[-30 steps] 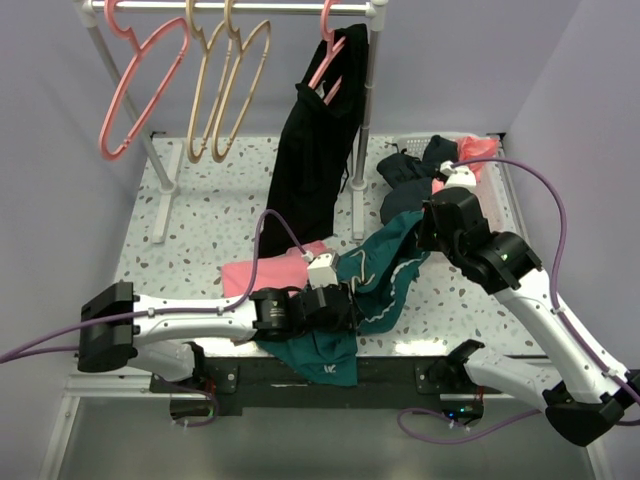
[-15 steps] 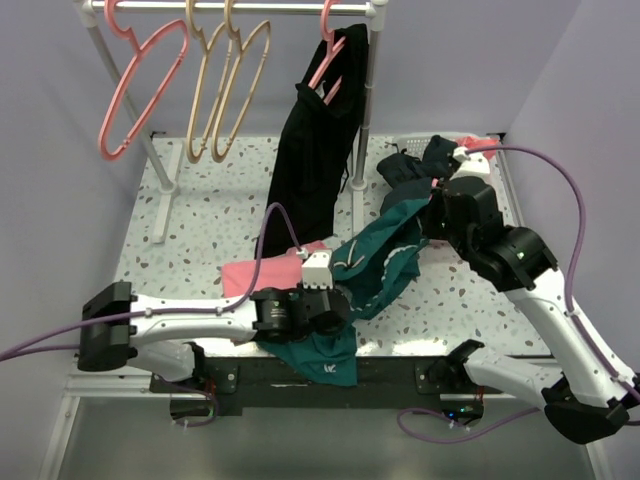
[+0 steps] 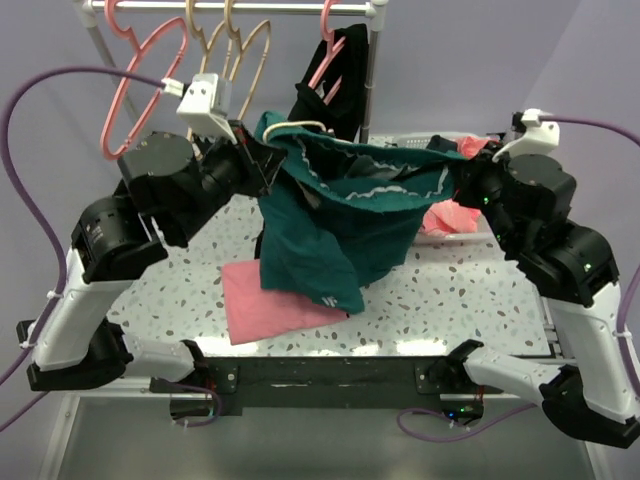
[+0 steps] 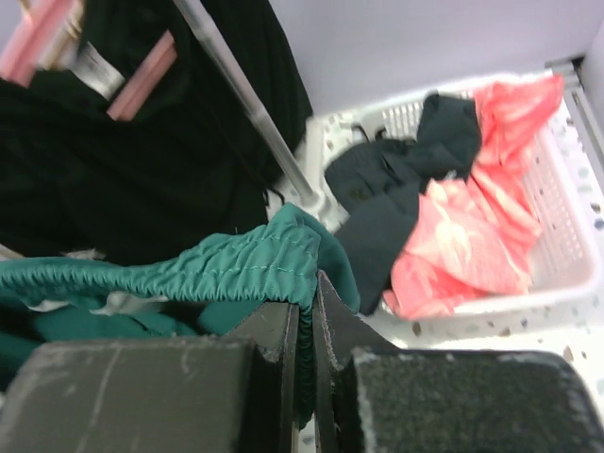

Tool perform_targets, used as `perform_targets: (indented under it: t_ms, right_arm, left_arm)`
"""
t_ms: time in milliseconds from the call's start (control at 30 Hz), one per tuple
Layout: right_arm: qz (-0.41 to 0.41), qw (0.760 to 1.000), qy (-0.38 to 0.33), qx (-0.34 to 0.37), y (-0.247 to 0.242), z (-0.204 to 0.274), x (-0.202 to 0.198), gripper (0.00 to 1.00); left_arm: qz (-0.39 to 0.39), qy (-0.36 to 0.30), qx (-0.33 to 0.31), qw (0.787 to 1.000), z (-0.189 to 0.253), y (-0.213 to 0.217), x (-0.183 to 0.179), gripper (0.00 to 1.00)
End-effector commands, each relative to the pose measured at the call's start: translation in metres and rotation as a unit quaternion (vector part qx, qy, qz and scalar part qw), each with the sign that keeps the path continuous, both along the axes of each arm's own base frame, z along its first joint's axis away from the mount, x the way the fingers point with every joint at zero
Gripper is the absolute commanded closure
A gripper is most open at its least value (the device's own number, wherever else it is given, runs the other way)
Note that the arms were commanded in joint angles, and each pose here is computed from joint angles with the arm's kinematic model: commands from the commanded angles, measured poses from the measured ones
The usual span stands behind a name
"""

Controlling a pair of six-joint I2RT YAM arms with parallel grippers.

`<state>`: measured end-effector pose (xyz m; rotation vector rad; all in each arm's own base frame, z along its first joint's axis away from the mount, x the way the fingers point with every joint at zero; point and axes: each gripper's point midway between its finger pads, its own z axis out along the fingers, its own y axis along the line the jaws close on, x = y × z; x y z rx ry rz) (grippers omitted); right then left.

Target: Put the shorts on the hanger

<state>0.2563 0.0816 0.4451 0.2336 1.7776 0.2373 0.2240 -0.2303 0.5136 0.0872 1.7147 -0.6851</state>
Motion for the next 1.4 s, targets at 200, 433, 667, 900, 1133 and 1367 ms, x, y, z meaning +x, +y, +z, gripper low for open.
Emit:
perform_targets:
  t_ms: [200,433,667,900,1133,1367]
  right_arm:
    - [-0.011,0.995,-0.089,0.033,-0.020,0.084,-0.019,1.00]
    - [0.011,0.999,-0.049,0.020,-0.004,0.050,-0.009,1.00]
    - [0.050,0.990,0.127,-0.027,0.043,-0.127,0.023,1.00]
    - [0.109,0.960,0.256,0.000,0.082,-0.265,0.012,1.00]
    - [0.111,0.964,0.242,-0.007,0.074,-0.258,0.007,1.00]
    - [0.143,0.958,0.247,-0.007,0.082,-0.259,0.001,1.00]
  left_arm:
    - [-0.163,0.009,0.075,0.984,-0.022,-0.027,0.010,1.00]
    - [-0.168,0.078,0.098,0.978,-0.086,-0.021,0.003,1.00]
    - [-0.156,0.165,0.111,0.967,-0.211,-0.012,-0.010,1.00]
    - [-0.192,0.214,0.108,0.952,-0.305,-0.015,-0.032,0.91]
    - [-0.182,0.075,0.071,0.978,-0.177,-0.003,-0.027,0.55]
    - [-0.070,-0.087,0.046,0.993,-0.021,0.025,0.009,0.46]
